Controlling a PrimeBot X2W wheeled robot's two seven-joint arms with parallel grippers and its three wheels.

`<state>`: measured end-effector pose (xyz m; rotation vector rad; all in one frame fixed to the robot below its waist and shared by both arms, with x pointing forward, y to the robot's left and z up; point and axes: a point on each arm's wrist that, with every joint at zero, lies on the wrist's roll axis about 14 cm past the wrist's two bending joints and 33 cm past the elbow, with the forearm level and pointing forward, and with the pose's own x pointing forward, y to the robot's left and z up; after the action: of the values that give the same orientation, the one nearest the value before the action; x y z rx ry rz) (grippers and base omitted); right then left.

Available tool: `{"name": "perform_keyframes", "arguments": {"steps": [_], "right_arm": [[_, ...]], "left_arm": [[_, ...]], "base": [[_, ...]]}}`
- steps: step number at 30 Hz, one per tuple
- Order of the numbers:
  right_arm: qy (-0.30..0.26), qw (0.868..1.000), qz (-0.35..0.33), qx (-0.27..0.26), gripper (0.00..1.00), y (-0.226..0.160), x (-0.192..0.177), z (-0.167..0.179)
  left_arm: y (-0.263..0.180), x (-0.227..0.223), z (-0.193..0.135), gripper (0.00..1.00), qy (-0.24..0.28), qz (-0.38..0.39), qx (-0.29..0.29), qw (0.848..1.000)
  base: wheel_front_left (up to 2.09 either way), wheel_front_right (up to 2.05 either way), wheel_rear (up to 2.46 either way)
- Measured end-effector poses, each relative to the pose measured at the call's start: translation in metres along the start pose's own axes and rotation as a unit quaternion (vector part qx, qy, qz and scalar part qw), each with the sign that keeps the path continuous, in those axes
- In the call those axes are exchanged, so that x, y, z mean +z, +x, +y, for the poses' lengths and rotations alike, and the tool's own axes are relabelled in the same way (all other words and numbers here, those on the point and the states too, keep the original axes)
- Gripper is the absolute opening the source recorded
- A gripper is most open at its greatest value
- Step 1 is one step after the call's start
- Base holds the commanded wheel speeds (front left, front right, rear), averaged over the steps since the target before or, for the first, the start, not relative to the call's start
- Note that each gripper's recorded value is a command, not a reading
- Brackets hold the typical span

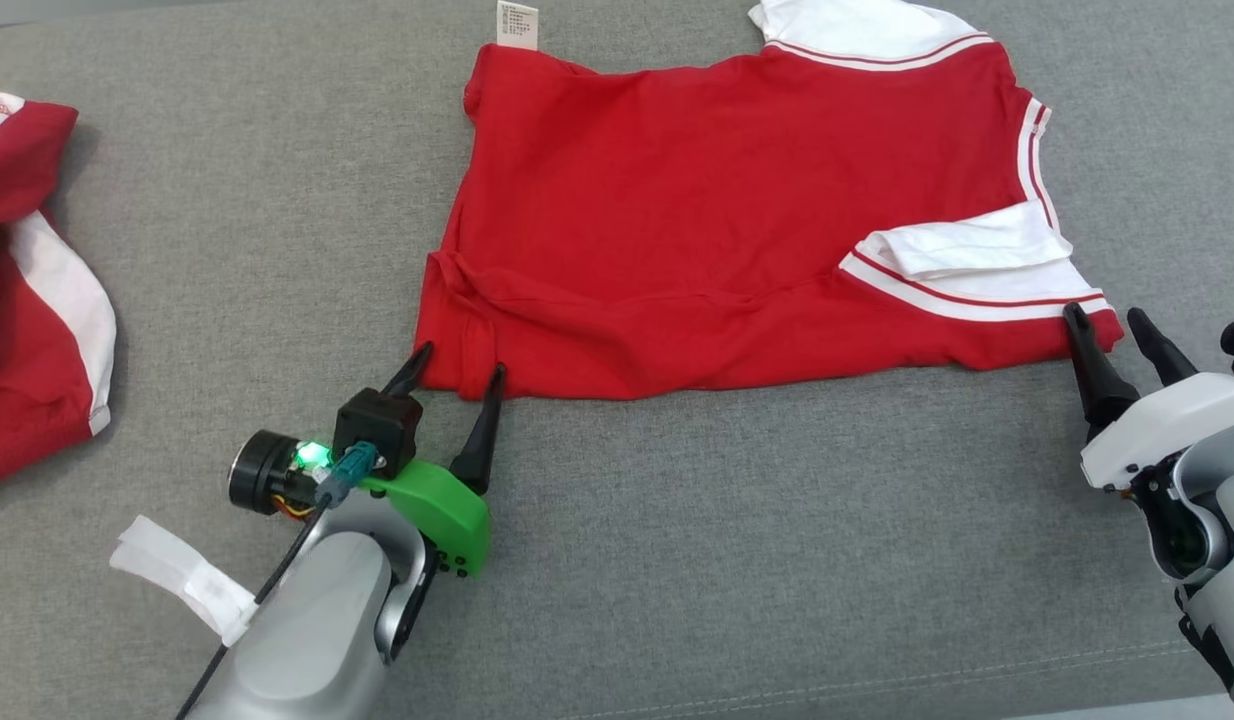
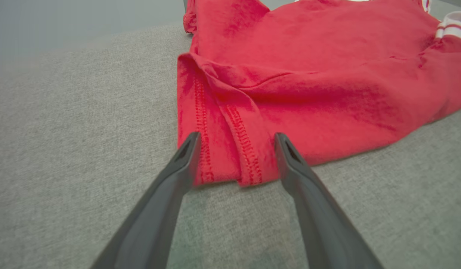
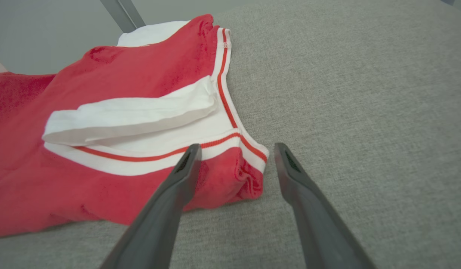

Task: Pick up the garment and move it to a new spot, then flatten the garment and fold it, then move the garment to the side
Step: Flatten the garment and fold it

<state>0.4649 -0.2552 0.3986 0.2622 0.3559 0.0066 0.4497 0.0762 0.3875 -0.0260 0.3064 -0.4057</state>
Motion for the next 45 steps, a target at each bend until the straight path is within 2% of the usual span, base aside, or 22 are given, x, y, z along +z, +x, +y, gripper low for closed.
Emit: {"name": "perform_keyframes", "arguments": {"steps": [6, 13, 14, 15, 16, 20, 29, 35, 45], "right_arm": [[-0.024, 1.0, 0.009, 0.006, 1.0, 0.004, -0.008, 0.003], [-0.025, 1.0, 0.016, 0.002, 1.0, 0.002, -0.016, 0.001], [-0.021, 1.0, 0.017, 0.001, 0.98, 0.002, -0.017, 0.0], [-0.017, 1.0, 0.02, 0.001, 0.38, 0.001, -0.019, 0.001], [-0.014, 1.0, 0.022, 0.001, 0.0, 0.001, -0.021, 0.001], [-0.002, 1.0, 0.022, 0.003, 0.0, 0.002, -0.024, 0.005], [0.019, 0.999, -0.018, 0.021, 0.0, 0.0, -0.004, 0.021], [0.037, 0.998, -0.04, 0.036, 0.0, -0.022, 0.001, 0.03], [0.063, 0.996, -0.055, 0.03, 0.0, -0.076, -0.008, 0.021]], "left_arm": [[0.004, -0.004, 0.015, 1.0, 0.032, 0.008, 0.035, 0.999], [0.002, -0.014, 0.018, 1.0, 0.009, 0.023, 0.042, 0.999], [0.002, -0.015, 0.016, 0.56, 0.005, 0.025, 0.039, 0.999], [0.002, -0.016, 0.015, 0.07, 0.002, 0.027, 0.035, 0.999], [0.003, -0.015, 0.013, 0.0, -0.003, 0.025, 0.032, 0.999], [0.005, -0.012, 0.005, 0.0, -0.031, 0.017, 0.021, 0.999], [-0.007, 0.023, 0.01, 0.0, -0.043, -0.043, 0.036, 0.997], [-0.035, 0.034, 0.009, 0.0, -0.05, -0.072, 0.046, 0.995], [-0.086, 0.007, 0.002, 0.0, -0.079, -0.058, 0.074, 0.992]], "base": [[0.0, 0.0, 0.0], [0.0, 0.0, 0.0], [0.0, 0.0, 0.0], [0.0, 0.0, 0.0], [0.0, 0.0, 0.0], [0.0, 0.0, 0.0], [0.0, 0.0, 0.0], [0.0, 0.0, 0.0], [0.0, 0.0, 0.0]]}}
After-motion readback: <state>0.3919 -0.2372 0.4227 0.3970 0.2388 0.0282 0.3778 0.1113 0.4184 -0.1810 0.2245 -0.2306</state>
